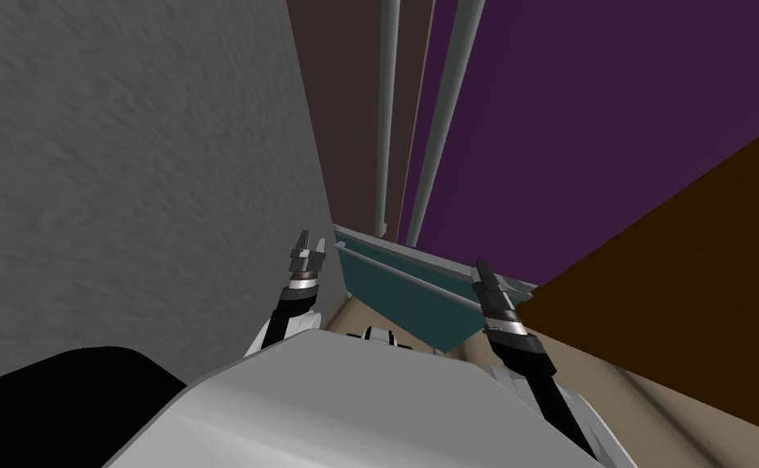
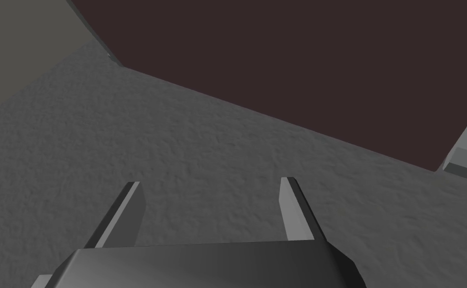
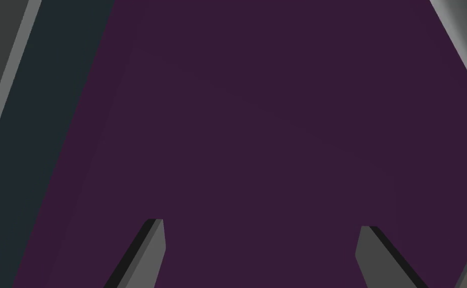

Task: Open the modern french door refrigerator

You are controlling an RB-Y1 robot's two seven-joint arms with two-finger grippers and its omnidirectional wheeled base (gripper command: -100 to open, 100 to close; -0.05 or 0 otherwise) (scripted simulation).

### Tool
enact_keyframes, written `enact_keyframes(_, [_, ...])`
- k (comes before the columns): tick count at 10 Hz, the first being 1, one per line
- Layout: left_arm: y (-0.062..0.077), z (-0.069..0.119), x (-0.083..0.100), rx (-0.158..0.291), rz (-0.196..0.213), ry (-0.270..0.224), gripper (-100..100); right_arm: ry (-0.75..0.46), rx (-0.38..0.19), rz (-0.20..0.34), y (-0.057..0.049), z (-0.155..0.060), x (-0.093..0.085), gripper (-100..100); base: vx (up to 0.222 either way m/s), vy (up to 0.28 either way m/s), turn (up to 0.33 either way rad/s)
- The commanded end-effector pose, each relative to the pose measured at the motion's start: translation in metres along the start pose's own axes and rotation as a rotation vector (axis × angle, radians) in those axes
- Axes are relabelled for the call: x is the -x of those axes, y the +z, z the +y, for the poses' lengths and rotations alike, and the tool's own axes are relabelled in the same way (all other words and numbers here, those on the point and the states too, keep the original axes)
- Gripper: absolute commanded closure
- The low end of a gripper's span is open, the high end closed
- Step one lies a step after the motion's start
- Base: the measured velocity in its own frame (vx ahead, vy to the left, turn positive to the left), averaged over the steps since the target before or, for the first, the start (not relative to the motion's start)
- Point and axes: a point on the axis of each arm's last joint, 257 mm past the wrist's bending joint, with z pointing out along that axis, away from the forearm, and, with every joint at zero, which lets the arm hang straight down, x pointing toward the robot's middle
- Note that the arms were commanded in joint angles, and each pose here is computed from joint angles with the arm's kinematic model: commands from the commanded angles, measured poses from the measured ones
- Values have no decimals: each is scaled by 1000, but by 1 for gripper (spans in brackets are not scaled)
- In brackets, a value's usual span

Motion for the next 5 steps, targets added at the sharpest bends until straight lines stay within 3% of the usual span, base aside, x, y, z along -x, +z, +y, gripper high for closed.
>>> enact_keyframes(1, [0, 0, 0, 0, 0, 0, 0, -151, -13, 57, -3, -2, 3, -100, 43, 111, -74])
enact_keyframes(5, [0, 0, 0, 0, 0, 0, 0, -398, -27, 150, -7, -5, 8, -100, 70, 128, -64])
